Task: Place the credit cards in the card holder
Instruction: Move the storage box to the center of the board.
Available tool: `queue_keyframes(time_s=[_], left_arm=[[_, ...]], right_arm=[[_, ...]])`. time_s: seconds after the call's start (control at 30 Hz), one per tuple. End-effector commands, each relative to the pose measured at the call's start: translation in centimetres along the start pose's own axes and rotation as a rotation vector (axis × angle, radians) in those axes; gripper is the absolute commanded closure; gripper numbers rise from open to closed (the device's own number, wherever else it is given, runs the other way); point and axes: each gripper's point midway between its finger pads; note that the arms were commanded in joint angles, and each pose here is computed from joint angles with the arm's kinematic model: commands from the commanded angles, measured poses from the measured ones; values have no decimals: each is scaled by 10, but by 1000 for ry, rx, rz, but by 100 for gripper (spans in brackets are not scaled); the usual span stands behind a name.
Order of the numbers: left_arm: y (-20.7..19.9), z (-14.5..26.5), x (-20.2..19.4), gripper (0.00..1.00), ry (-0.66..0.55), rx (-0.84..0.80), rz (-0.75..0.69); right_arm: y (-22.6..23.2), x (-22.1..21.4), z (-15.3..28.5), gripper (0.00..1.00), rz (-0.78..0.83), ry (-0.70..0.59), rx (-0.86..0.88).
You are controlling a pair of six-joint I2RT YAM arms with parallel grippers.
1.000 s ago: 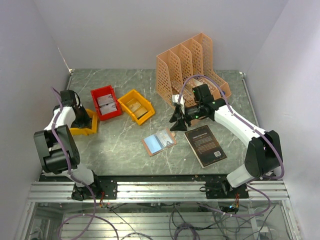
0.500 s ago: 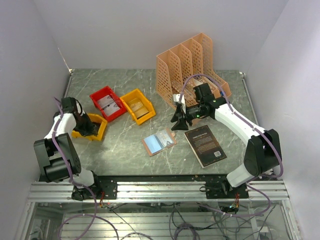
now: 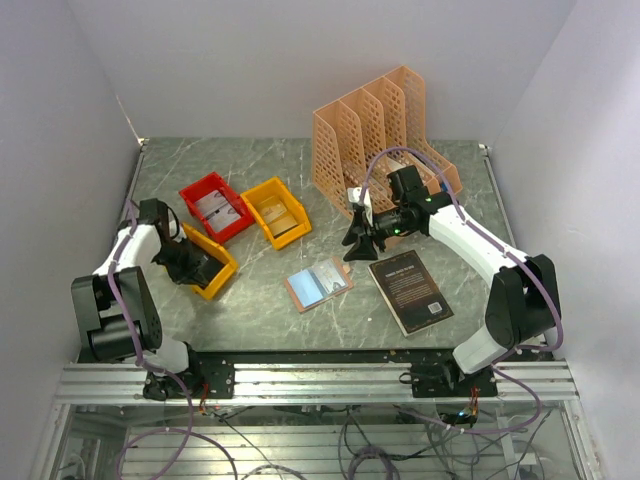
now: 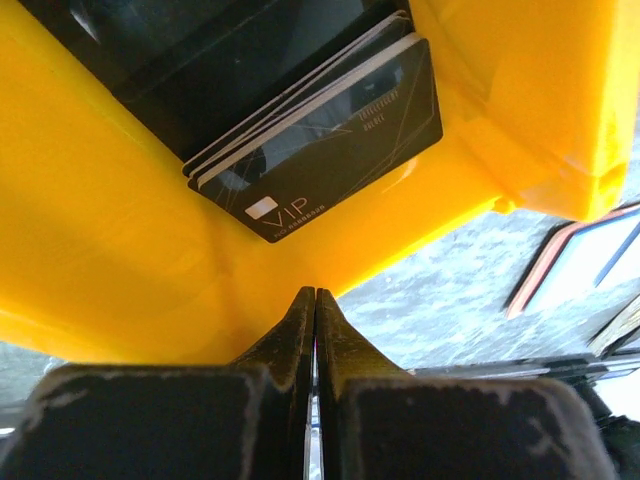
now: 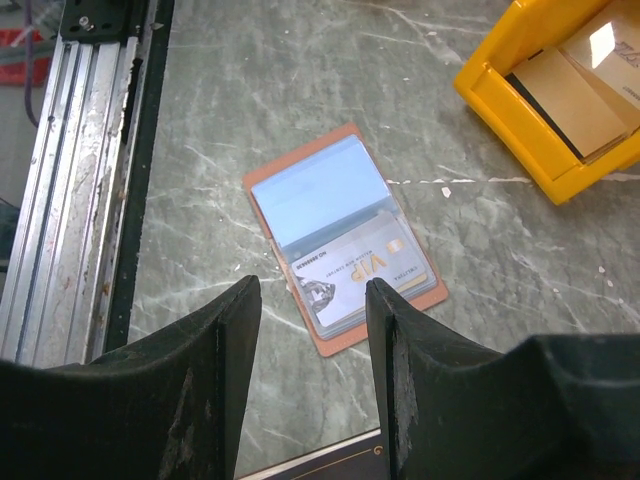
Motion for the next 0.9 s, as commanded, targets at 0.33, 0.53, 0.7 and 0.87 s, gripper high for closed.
queue_keyframes(time_s=[0.33,0.53,0.7,0.87], left_arm=[[-26,74,110,89,-391,26,-338],[-22,133,130,70,-823,186,-534],[-3,132,105,44,-690,315,-669],[-11,86,84,49,-506,243,-806]], right_arm=[[-2,7,7,54,13,-26,7],[-3,3,5,54,-4,-30,20],[-4,1,4,54,-11,-22,23],[-3,4,7,55,-1,-29,18]])
Point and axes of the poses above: each gripper's point midway between its finger pads, its own z axis back along the fingers, its own y axis along the line the jaws close on, x = y × z, and after that the axes turned 12 degrees about -z, right-handed
